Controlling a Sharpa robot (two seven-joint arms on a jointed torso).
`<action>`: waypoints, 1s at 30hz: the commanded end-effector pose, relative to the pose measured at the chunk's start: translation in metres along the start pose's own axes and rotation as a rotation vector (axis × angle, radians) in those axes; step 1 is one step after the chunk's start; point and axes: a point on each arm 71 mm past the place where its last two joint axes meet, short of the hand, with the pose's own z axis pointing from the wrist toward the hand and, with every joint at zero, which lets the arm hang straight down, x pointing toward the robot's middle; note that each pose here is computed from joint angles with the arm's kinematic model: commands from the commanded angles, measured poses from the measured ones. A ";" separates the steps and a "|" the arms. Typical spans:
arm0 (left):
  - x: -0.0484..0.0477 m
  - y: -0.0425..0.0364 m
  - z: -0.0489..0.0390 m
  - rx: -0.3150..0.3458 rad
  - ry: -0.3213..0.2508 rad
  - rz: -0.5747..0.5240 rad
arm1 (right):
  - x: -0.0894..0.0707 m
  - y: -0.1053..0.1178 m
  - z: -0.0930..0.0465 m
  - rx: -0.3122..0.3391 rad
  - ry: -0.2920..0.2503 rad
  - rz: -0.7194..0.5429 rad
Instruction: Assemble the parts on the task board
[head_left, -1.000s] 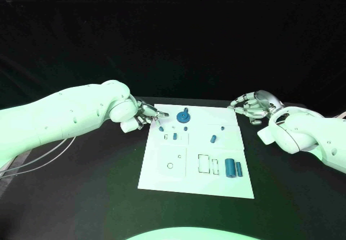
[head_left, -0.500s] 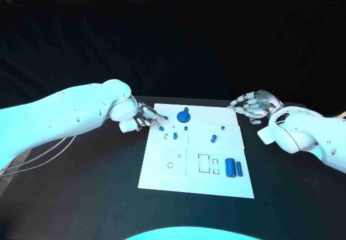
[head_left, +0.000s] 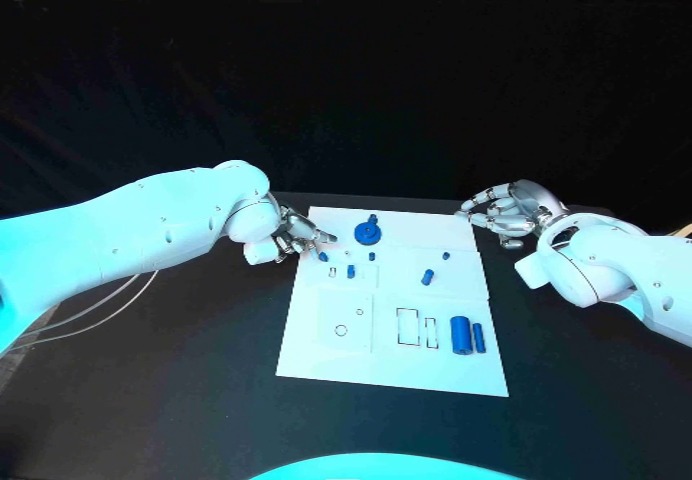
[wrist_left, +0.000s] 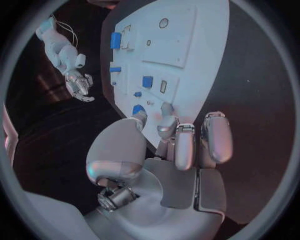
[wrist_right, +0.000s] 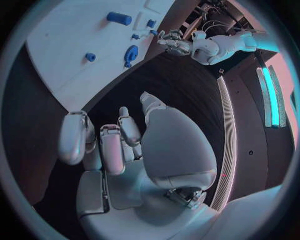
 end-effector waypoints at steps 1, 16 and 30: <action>0.0000 -0.0007 0.0007 -0.002 0.000 0.003 | 0.000 0.000 0.000 -0.004 -0.002 0.001; 0.0012 0.0013 0.0041 -0.023 0.013 0.038 | 0.001 0.000 0.000 -0.005 -0.005 0.002; 0.0056 0.0013 0.0108 -0.035 0.007 0.047 | 0.002 0.001 0.001 -0.007 0.000 0.003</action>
